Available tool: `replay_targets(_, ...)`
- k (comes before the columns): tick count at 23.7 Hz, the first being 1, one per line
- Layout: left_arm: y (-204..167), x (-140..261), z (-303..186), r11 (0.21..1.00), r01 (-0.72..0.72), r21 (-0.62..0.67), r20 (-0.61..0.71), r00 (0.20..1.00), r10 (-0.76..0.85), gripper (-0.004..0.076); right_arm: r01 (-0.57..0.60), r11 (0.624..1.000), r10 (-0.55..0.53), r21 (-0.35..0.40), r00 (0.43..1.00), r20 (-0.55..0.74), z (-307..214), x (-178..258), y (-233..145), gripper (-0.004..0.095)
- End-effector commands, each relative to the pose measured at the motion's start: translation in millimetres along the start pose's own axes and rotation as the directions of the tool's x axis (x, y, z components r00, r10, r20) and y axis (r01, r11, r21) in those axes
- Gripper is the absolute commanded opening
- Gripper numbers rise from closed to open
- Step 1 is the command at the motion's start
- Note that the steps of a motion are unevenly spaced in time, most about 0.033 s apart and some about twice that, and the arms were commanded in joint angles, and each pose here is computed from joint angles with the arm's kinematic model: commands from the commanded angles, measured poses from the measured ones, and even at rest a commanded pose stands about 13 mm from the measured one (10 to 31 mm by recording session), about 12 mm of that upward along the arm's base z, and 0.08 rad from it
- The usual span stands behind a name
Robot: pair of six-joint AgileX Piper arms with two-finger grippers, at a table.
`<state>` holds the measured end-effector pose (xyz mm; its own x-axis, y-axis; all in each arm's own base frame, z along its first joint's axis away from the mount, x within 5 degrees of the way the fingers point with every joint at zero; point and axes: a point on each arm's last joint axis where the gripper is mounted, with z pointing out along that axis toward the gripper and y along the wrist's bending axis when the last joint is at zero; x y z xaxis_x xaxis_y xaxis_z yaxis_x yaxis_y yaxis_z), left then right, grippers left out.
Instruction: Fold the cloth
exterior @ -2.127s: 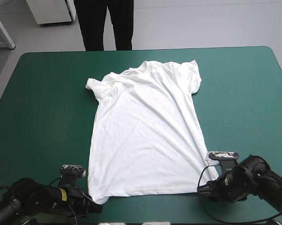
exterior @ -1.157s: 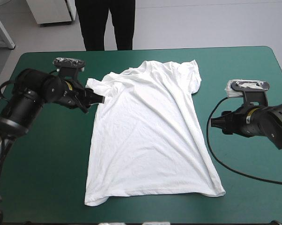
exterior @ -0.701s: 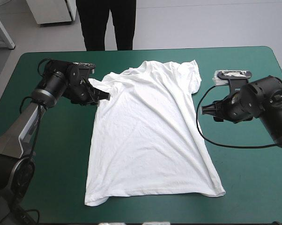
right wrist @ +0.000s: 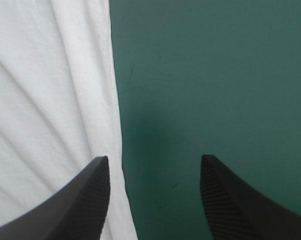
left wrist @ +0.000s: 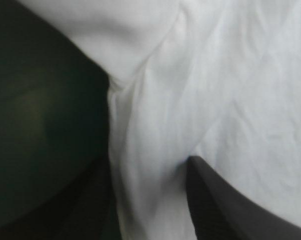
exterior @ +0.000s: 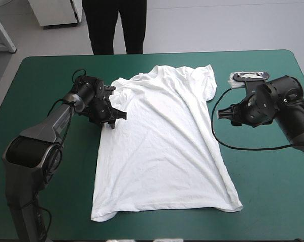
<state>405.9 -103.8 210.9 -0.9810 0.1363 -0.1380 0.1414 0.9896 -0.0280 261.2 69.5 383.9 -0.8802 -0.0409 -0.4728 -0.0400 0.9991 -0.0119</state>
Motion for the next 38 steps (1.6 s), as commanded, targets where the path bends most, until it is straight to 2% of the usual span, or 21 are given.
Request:
replay_targets(1,-0.6,-4.8,-0.7,1.0,0.005,0.013,0.025,1.0,-0.006,0.0353,-0.017,1.0,0.017,0.0,0.997,0.074,-14.2,-6.6,-11.6,0.0509)
replay_targets(4,-1.8,-5.4,11.2,1.0,0.015,0.024,-0.004,1.0,-0.015,0.0302,0.001,1.0,0.0,-0.02,0.998,0.069,-10.7,-8.8,-14.5,0.0509)
replay_targets(9,-0.9,-6.0,15.0,1.0,0.013,0.014,-0.007,1.0,-0.013,-0.001,0.021,0.999,-0.019,-0.037,0.999,0.051,-1.3,-12.8,-11.4,0.0509)
replay_targets(15,-1.0,-6.3,15.0,1.0,0.013,0.014,-0.003,1.0,-0.013,-0.001,0.044,0.992,-0.041,-0.122,0.999,0.028,39.3,-49.3,7.4,0.0536)
replay_targets(19,-1.1,-5.9,15.0,1.0,0.014,0.016,-0.007,1.0,-0.014,-0.001,0.042,0.991,-0.043,-0.125,0.999,-0.002,75.7,-79.4,16.9,0.0546)
replay_targets(22,-1.4,-5.9,14.9,1.0,0.016,0.019,-0.008,1.0,-0.016,-0.001,0.032,0.987,-0.041,-0.158,0.998,-0.052,111.4,-89.4,26.0,0.0546)
replay_targets(28,-1.8,-6.6,14.9,1.0,0.018,0.024,0.0,1.0,-0.018,-0.001,0.022,0.986,-0.042,-0.167,0.992,-0.116,165.7,-94.9,36.1,0.0545)
replay_targets(38,-3.3,-8.3,14.9,0.999,0.022,0.041,0.018,1.0,-0.022,-0.001,0.009,0.987,-0.042,-0.161,0.978,-0.204,211.9,-86.9,40.4,0.0524)
